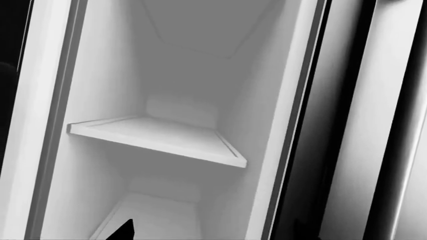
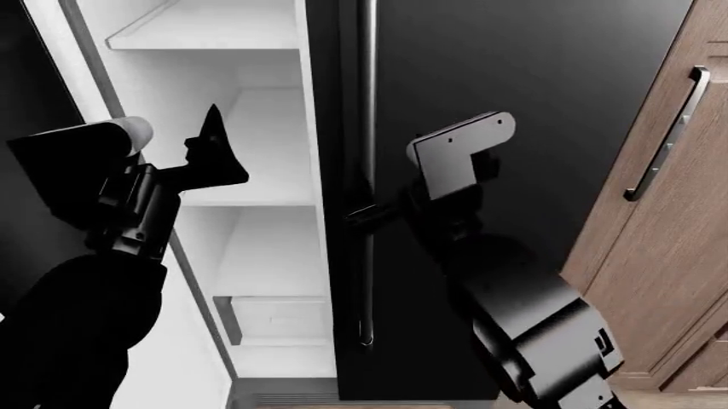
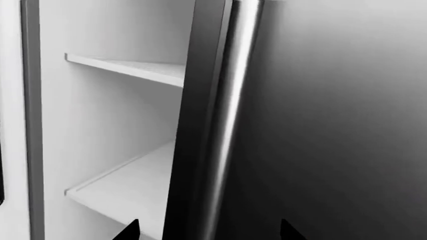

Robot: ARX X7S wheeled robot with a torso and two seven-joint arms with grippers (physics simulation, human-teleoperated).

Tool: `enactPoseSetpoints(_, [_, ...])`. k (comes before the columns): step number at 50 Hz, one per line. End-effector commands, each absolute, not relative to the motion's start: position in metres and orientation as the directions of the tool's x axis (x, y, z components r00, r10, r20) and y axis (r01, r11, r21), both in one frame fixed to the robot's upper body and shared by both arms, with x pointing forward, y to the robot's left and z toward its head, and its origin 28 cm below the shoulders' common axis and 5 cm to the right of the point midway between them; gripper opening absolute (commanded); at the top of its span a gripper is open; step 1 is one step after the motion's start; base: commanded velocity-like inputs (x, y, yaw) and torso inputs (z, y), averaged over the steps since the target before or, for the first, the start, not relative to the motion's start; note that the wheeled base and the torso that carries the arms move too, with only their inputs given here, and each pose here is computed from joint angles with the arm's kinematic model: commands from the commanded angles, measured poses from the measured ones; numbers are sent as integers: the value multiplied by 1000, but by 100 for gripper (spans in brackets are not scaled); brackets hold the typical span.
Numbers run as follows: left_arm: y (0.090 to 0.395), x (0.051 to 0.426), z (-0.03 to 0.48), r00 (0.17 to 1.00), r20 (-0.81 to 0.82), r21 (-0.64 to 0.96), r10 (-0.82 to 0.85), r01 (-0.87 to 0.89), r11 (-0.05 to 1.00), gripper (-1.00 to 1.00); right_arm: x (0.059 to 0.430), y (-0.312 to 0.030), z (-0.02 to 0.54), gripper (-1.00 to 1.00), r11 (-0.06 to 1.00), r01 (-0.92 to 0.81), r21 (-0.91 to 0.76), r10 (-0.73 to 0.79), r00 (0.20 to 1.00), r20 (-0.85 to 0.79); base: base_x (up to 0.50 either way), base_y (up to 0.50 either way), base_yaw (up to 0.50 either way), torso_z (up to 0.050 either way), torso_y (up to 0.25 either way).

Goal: Open the fridge door

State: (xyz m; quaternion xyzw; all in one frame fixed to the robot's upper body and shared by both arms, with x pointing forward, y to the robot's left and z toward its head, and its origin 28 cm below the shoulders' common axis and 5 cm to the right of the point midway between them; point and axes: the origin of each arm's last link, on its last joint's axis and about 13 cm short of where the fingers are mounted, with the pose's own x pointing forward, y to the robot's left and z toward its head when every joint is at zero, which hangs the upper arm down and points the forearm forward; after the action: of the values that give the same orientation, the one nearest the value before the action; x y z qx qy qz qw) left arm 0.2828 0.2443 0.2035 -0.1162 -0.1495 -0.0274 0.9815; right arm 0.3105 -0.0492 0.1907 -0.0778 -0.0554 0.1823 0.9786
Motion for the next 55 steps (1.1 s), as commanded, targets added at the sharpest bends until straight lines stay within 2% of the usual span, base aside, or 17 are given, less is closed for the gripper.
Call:
enactPoseSetpoints(1, [244, 285, 202, 955, 296, -221, -20, 89, 971, 100, 336, -41, 202, 100, 908, -381, -174, 396, 916, 60, 0, 0, 0, 0, 0])
enactPoseSetpoints(26, [247, 288, 200, 957, 289, -225, -23, 91, 970, 100, 387, -40, 218, 100, 934, -333, -131, 341, 939, 46, 0, 0, 0, 0, 0])
enactPoseSetpoints(55, [245, 290, 192, 960, 279, -224, -29, 94, 970, 100, 399, -28, 221, 100, 900, -415, -135, 422, 906, 29, 0, 0, 0, 0, 0])
